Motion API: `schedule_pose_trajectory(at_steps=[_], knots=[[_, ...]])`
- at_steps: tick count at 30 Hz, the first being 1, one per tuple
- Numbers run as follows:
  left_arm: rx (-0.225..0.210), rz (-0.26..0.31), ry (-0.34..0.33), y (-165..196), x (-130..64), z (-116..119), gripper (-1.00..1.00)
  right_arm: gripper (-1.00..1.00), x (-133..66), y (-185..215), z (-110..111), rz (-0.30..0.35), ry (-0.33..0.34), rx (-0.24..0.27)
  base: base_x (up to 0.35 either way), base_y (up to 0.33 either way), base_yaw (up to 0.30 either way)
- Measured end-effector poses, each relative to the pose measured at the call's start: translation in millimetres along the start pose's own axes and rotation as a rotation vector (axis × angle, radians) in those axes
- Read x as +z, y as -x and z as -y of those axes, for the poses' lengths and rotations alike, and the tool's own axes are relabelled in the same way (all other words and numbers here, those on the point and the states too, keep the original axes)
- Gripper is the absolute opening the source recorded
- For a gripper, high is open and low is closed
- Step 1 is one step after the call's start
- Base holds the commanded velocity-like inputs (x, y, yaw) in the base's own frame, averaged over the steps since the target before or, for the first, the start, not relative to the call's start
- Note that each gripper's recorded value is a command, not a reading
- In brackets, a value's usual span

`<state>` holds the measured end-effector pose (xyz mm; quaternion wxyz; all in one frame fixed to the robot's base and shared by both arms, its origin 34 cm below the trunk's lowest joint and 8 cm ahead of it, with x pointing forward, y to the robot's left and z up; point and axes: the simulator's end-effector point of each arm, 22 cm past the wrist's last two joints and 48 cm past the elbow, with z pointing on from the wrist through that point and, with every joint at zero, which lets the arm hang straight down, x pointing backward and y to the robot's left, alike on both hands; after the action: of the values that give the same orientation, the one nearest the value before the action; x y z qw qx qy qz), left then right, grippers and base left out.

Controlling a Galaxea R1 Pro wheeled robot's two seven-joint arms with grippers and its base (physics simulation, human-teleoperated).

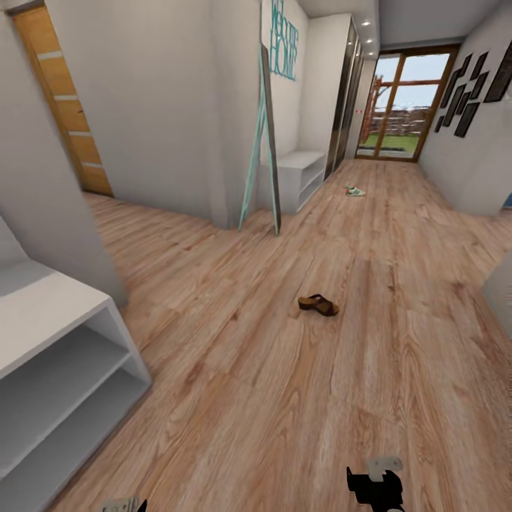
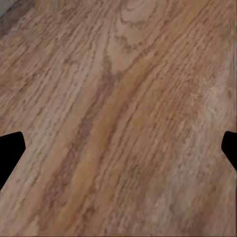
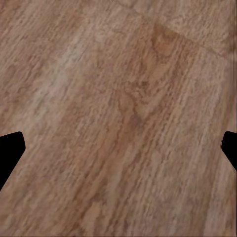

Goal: Pick up the two gym shoes and the two sandals from the corridor floor and place them onto the hallstand (shoe rack) in the corridor, making sure they are on the rack and not on the floor. Arrange them so the two gym shoes are next to each other and the two sandals are next to each other.

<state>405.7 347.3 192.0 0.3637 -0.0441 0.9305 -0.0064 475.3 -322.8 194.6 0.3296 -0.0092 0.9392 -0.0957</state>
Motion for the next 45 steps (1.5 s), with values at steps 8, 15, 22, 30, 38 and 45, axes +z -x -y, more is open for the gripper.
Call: schedule_pose_trajectory(at_steps=[8, 15, 22, 30, 38, 45], knots=[[0.0, 0.0, 0.0, 0.0, 0.0, 0.1, 1.0, 1.0, 0.0, 0.0, 0.0, 0.0, 0.0, 0.0, 0.332, 0.009, -0.268], [0.001, 0.0, -0.001, 0.0, 0.0, 0.2, 1.0, 1.0, 0.0, 0.0, 0.0, 0.0, 0.0, 0.0, 0.334, 0.0, -0.268], [0.001, 0.0, -0.001, -0.2, 0.0, 0.3, 1.0, 1.0, 0.0, 0.0, 0.0, 0.0, 0.0, 0.0, 0.335, 0.0, -0.268], [0.0, 0.0, 0.0, 0.1, 0.0, 0.1, 1.0, 1.0, 0.0, 0.0, 0.0, 0.0, 0.0, 0.0, 0.336, 0.0, -0.268], [0.0, 0.0, 0.0, -0.1, -0.1, -0.1, 1.0, 1.0, 0.0, 0.1, -0.6, 0.0, 0.002, -0.001, 0.336, 0.033, -0.176], [0.001, 0.0, -0.001, -0.2, -0.1, 0.3, 1.0, 1.0, 0.0, -0.1, -1.5, -0.001, 0.006, -0.003, 0.336, 0.091, -0.021]])
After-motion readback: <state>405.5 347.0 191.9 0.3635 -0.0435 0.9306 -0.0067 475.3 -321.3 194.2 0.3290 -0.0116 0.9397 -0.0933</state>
